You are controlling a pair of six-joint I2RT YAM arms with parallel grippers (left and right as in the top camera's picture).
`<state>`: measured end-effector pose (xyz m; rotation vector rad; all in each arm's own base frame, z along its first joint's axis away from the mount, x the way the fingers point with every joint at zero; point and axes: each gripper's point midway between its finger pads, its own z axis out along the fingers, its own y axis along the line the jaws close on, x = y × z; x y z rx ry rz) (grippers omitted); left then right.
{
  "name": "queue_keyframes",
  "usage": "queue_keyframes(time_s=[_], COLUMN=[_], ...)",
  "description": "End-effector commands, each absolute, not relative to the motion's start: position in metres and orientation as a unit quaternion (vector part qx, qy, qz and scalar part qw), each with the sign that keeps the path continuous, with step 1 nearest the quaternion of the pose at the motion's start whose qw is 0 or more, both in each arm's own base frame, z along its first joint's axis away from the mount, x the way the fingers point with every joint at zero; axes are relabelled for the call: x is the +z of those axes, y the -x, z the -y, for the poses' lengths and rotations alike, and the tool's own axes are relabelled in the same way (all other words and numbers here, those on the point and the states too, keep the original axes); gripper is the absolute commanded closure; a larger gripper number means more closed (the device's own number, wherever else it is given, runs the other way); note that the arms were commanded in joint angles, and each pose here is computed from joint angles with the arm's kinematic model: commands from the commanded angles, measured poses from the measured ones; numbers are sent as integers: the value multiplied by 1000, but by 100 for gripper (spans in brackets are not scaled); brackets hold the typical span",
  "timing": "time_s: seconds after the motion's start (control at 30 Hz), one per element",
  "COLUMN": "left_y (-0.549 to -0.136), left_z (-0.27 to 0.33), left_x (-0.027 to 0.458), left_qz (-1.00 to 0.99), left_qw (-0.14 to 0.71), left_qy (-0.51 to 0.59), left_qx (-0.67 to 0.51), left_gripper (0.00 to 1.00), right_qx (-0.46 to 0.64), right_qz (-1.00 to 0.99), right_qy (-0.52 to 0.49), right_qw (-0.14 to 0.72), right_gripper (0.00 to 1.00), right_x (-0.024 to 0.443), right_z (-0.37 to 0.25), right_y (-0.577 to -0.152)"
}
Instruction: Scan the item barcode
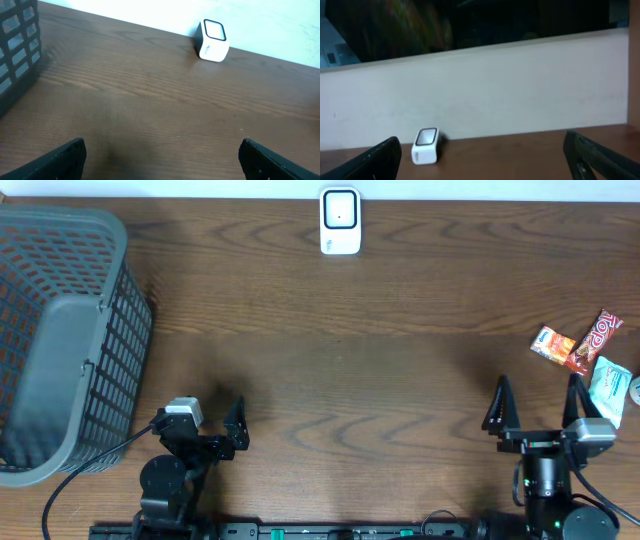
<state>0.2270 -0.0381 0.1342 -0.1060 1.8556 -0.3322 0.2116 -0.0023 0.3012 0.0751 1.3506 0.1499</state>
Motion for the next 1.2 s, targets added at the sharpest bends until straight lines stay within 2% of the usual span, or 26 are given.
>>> queue_keyframes(time_s=[0.0,0.73,1.17], left_y=[-225,-225,-225], left_z=[40,40,40], left_x=[122,122,122], left_qz=[-807,-807,-807], left_qw=[570,570,570], left_qy=[47,47,47], left_qx=[-147,-147,-147], left_gripper=[2,2,2], right_qx=[88,75,70], right_qz=[-631,-727,-727], right_qy=[-32,-79,-63], right_qw=[770,678,680], right_gripper=[1,1,1], right_x=[288,158,159], right_z=[-3,7,4], right_y=[-216,-246,-246])
